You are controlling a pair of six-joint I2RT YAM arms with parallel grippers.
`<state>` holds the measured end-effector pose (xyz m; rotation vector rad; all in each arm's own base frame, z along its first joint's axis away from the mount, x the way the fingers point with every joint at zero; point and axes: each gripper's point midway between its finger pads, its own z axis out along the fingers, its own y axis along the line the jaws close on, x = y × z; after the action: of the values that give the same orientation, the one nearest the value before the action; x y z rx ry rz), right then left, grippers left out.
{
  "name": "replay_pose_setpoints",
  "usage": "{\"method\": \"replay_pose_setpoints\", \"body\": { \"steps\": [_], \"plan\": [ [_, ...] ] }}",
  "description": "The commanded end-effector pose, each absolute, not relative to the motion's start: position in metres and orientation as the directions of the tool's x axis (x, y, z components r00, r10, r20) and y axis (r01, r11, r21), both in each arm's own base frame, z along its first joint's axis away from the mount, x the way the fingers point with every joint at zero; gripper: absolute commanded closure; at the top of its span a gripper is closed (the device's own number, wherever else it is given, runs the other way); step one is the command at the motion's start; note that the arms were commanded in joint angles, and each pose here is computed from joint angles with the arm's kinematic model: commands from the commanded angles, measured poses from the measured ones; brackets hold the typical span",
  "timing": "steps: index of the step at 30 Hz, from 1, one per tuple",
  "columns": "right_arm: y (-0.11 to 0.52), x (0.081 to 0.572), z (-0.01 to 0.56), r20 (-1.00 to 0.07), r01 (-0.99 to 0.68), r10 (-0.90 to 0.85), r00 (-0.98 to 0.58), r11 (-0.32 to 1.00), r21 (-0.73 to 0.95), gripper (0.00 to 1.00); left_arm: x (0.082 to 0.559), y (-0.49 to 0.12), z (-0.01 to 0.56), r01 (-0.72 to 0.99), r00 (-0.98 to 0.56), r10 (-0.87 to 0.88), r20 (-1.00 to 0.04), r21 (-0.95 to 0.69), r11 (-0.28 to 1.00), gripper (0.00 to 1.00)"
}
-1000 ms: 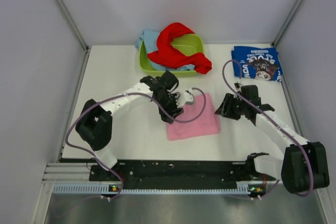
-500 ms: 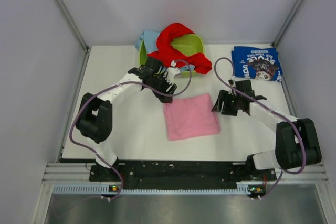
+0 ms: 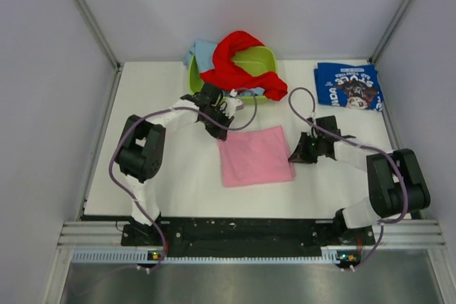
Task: Fold and stack the t-shirts
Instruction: Smooth out wrinkles on the folded tshirt
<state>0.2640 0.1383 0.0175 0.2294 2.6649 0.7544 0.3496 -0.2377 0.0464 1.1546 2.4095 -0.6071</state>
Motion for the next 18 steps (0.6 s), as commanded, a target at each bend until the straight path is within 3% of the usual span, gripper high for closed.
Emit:
{"method": "replay_pose_setpoints", "body": {
  "steps": [1, 4, 7, 9, 12, 16, 18],
  "plan": [
    [0.143, 0.254, 0.008, -0.258, 0.080, 0.260, -0.931, 0.833, 0.548, 1.00, 0.368, -0.223, 0.041, 0.787, -0.569, 0.637, -0.520, -0.121, 0.605, 0.93],
    [0.144, 0.252, 0.015, -0.275, 0.068, 0.264, -0.925, 0.824, 0.563, 1.00, 0.372, -0.212, 0.027, 0.769, -0.594, 0.643, -0.483, -0.106, 0.631, 0.88],
    [0.146, 0.249, 0.023, -0.288, 0.050, 0.261, -0.921, 0.815, 0.578, 0.99, 0.381, -0.206, 0.025, 0.747, -0.612, 0.631, -0.478, -0.085, 0.660, 0.72],
    [0.143, 0.253, 0.033, -0.318, 0.035, 0.257, -0.913, 0.824, 0.566, 0.86, 0.385, -0.207, 0.032, 0.747, -0.604, 0.626, -0.493, -0.078, 0.660, 0.69],
    [0.135, 0.275, 0.063, -0.435, -0.027, 0.230, -0.870, 0.860, 0.510, 0.64, 0.383, -0.216, 0.054, 0.782, -0.554, 0.624, -0.551, -0.085, 0.618, 0.56],
    [0.143, 0.322, 0.107, -0.572, -0.148, 0.193, -0.797, 0.856, 0.495, 0.54, 0.377, -0.222, 0.082, 0.817, -0.502, 0.617, -0.607, -0.099, 0.568, 0.45],
    [0.148, 0.344, 0.109, -0.588, -0.171, 0.179, -0.789, 0.855, 0.490, 0.53, 0.376, -0.221, 0.087, 0.819, -0.500, 0.608, -0.616, -0.110, 0.563, 0.43]
  ]
}}
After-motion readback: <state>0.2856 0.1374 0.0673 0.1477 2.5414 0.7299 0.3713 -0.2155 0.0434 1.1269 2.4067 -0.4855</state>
